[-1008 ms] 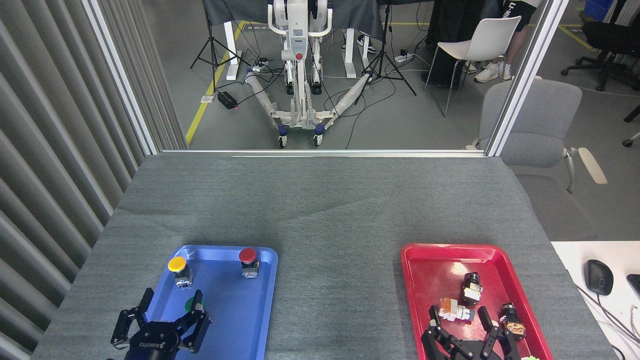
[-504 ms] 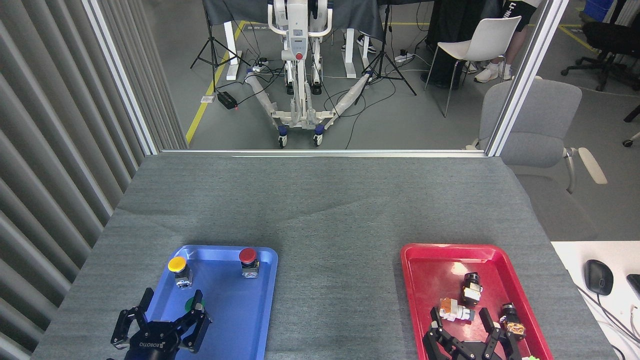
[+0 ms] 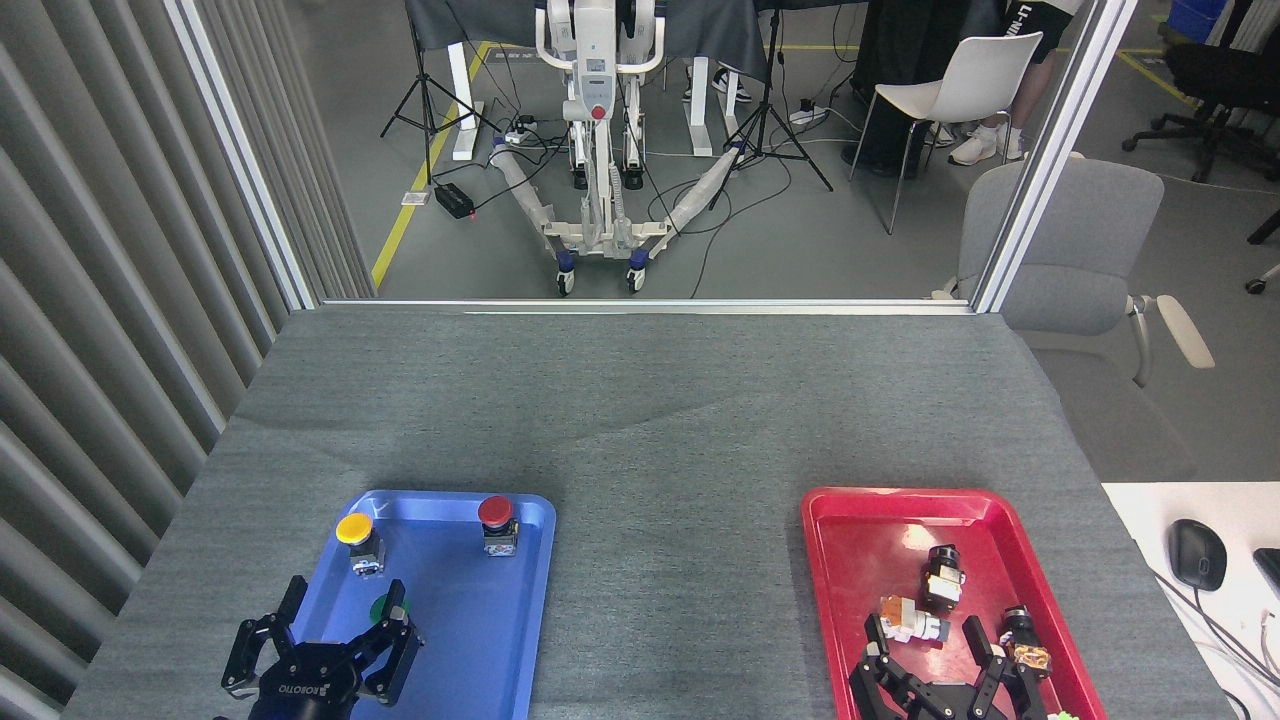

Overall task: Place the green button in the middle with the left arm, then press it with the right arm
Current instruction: 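Grasp the green button in the blue tray with the left hand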

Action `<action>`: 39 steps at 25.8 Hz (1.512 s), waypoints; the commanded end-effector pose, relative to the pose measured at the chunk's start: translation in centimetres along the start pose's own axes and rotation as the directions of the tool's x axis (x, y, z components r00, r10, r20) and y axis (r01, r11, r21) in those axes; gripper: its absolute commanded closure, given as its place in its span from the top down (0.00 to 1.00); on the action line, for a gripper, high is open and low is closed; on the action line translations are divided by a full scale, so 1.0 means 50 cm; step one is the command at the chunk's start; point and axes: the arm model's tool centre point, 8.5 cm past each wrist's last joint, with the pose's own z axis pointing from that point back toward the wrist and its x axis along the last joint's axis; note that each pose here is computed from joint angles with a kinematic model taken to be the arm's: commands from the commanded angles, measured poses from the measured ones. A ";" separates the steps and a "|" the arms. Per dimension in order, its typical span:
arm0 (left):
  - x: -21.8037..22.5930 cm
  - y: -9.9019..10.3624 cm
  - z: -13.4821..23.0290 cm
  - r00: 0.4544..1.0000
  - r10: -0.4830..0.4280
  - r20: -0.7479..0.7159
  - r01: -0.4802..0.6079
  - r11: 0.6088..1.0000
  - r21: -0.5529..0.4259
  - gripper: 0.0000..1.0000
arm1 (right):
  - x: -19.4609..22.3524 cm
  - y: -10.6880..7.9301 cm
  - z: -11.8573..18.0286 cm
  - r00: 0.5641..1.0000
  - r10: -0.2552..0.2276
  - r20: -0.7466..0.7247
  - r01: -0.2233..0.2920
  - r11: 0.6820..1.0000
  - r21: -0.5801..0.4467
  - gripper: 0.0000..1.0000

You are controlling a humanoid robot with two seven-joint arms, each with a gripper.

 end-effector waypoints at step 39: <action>0.035 -0.155 -0.011 1.000 0.027 0.001 -0.026 0.976 -0.216 0.99 | 0.001 0.005 0.010 1.000 -0.005 -0.006 0.005 1.000 0.008 1.00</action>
